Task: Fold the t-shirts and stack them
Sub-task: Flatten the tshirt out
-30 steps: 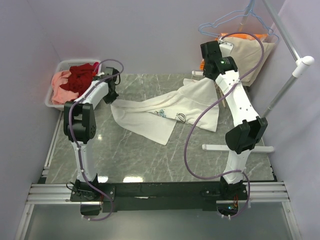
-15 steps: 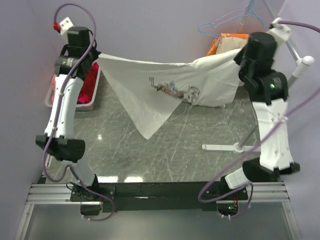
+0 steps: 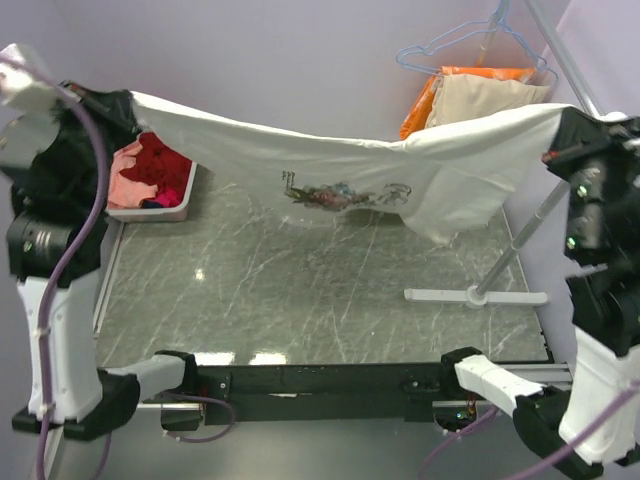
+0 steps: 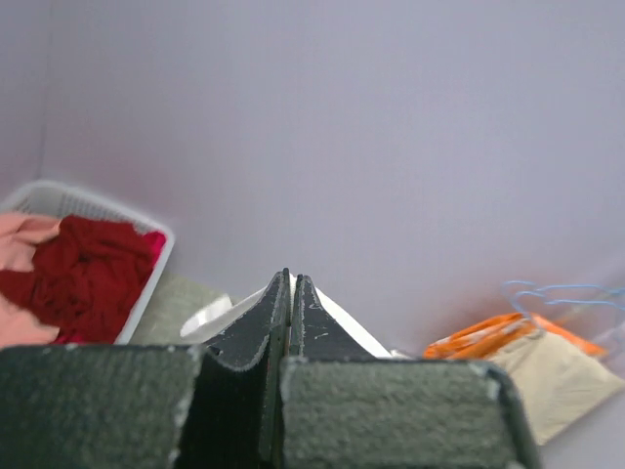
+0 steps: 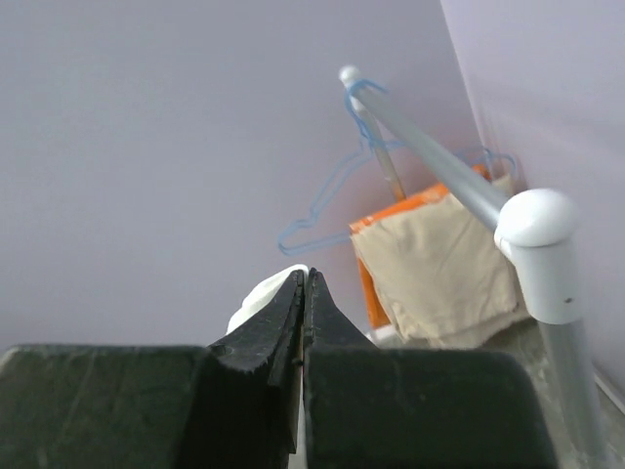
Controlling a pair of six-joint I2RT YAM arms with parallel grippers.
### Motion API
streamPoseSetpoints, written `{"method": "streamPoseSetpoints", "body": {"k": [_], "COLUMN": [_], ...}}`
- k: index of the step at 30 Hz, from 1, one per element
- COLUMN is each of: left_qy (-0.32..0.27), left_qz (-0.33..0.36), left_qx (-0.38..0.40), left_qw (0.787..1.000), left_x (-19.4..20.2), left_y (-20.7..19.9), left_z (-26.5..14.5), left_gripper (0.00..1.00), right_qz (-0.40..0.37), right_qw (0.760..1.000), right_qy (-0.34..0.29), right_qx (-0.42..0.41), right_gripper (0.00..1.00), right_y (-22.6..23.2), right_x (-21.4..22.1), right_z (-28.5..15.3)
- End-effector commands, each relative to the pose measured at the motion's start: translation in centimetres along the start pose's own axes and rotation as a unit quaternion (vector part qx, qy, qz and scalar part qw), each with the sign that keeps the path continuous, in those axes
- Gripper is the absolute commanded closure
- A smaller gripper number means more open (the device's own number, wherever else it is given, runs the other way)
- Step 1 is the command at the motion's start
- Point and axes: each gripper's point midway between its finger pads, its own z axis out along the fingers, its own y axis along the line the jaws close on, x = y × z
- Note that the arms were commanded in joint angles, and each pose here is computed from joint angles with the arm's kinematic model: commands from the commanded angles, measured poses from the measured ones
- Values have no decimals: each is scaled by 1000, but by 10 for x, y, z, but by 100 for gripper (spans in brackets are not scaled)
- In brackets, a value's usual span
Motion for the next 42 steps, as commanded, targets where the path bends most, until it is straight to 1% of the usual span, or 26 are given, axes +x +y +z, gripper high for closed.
{"method": "streamPoseSetpoints", "body": {"k": [1,2,4,7,9,10,12,13,15,16,18,19,21,22,23,25,28,32,35,36,38,39,40,41,42], "left_qy": [-56,-67,-79,-103,-118,-113,-111,-99,-88,-73,-63,-53,-46,-41,-39,-35,-37,-49,-69,-79,-91,-104,-111,-117,-129], "left_qz": [9,7,8,8,4,3,-9,-9,-22,-21,-28,-27,-30,-30,-32,-33,-35,-36,-33,-33,-26,-27,-26,-21,-23], "left_qx": [68,78,83,75,50,38,15,3,-12,-25,-36,-43,-50,-52,-52,-49,-47,-39,-38,-36,-45,-44,-43,-43,-41], "left_qw": [996,995,993,992,992,993,994,995,996,997,997,997,997,997,997,998,998,997,996,996,994,993,993,992,991], "left_x": [-39,-47,-53,-62,-67,-63,-58,-48,-37,-24,-14,-4,5,11,12,18,16,4,-12,-22,-32,-43,-49,-54,-64], "left_y": [-20,-22,-20,-17,-10,-8,-3,-1,1,4,5,5,6,5,4,1,-5,-10,-12,-13,-8,-7,-6,-5,-3], "left_z": [-38,-51,-64,-66,-60,-48,-32,-14,5,23,40,55,69,80,85,98,109,109,98,88,77,62,53,45,27], "left_gripper": [99,99,99,99,99,99,99,99,99,99,99,99,99,99,99,99,99,99,99,99,99,99,99,99,99], "right_qz": [31,36,46,53,47,37,27,14,5,-7,-16,-28,-34,-42,-43,-47,-50,-47,-45,-41,-45,-37,-43,-40,-30], "right_qw": [992,990,984,980,982,984,987,990,993,995,996,996,996,996,996,995,994,992,990,989,988,986,986,985,982], "right_qy": [-86,-97,-116,-129,-125,-112,-102,-81,-69,-50,-44,-27,-26,-15,-20,-18,-20,-34,-53,-66,-72,-92,-89,-96,-118], "right_qx": [-84,-97,-125,-140,-137,-130,-121,-112,-97,-89,-78,-74,-78,-77,-82,-82,-92,-110,-120,-123,-126,-132,-131,-136,-142], "right_gripper": [100,100,100,100,100,100,100,100,100,100,100,100,100,100,100,100,100,100,100,100,100,100,100,100,100], "right_y": [16,16,20,25,30,36,41,46,49,54,57,61,68,72,77,83,92,99,99,97,93,89,86,83,77], "right_x": [-64,-72,-86,-91,-85,-74,-67,-48,-35,-15,-7,11,14,28,24,29,30,16,-2,-16,-23,-44,-40,-47,-68], "right_z": [-39,-50,-65,-67,-54,-37,-21,0,19,39,55,70,82,95,97,110,118,115,102,91,81,63,60,50,28]}}
